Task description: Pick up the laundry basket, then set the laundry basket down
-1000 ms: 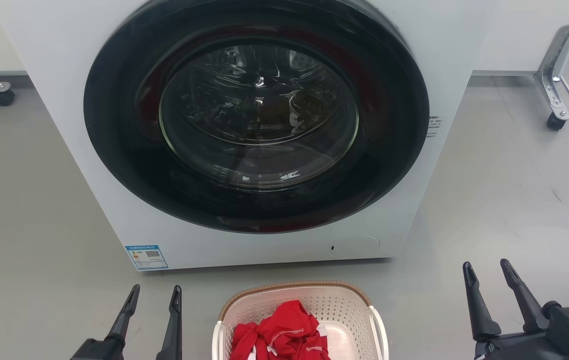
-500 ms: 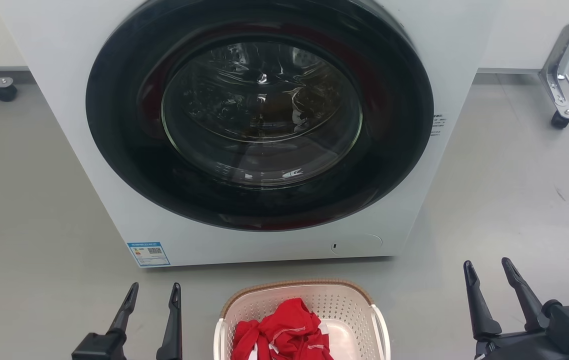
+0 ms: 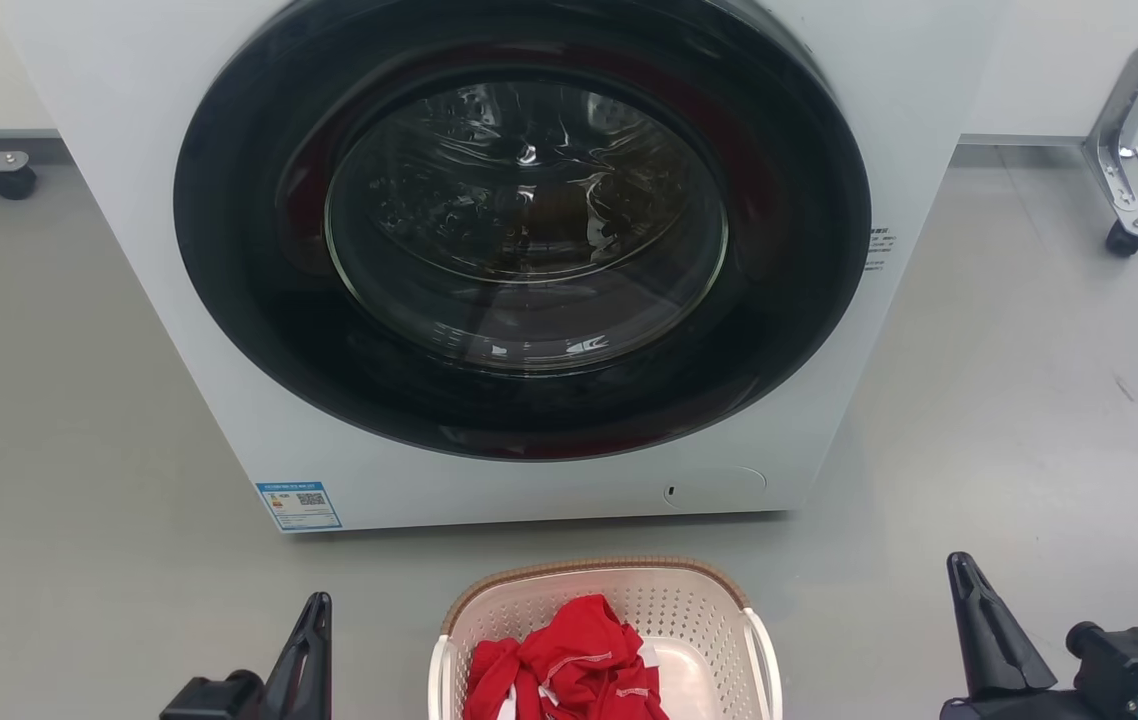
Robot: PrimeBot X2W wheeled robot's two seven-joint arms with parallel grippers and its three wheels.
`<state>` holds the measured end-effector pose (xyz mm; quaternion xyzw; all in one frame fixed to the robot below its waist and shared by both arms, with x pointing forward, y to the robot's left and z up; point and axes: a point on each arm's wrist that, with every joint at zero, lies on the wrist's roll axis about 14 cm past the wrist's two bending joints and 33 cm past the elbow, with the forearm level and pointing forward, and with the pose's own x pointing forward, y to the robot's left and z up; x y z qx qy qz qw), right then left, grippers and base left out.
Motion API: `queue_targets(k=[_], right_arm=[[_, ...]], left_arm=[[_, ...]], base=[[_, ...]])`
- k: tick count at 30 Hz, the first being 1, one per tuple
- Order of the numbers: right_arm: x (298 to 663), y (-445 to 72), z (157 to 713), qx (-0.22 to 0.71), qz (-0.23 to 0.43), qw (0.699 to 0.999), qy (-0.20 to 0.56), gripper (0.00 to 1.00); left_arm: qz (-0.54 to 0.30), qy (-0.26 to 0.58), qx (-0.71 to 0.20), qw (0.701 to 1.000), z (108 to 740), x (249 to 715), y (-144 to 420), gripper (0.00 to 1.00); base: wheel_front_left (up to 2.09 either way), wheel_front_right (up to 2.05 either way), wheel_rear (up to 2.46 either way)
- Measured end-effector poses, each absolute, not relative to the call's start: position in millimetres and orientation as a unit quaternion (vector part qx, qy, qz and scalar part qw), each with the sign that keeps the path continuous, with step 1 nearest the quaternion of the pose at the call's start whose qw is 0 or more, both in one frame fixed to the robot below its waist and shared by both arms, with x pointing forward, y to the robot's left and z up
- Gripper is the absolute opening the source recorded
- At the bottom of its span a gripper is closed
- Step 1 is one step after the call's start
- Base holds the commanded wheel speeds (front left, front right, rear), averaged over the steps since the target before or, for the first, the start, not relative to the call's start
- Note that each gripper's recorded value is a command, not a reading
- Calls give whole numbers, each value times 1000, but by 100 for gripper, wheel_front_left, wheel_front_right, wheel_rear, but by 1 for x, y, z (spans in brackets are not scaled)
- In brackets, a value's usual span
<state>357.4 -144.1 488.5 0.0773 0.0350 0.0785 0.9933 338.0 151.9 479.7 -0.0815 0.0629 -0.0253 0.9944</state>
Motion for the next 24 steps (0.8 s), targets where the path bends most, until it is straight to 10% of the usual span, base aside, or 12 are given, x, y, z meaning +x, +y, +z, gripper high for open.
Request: queue_targets(k=[24], right_arm=[[364,-168,477,246,22,966,80,0]], left_arm=[[5,105,-249,963,464,344,166,0]], base=[[0,0,0]])
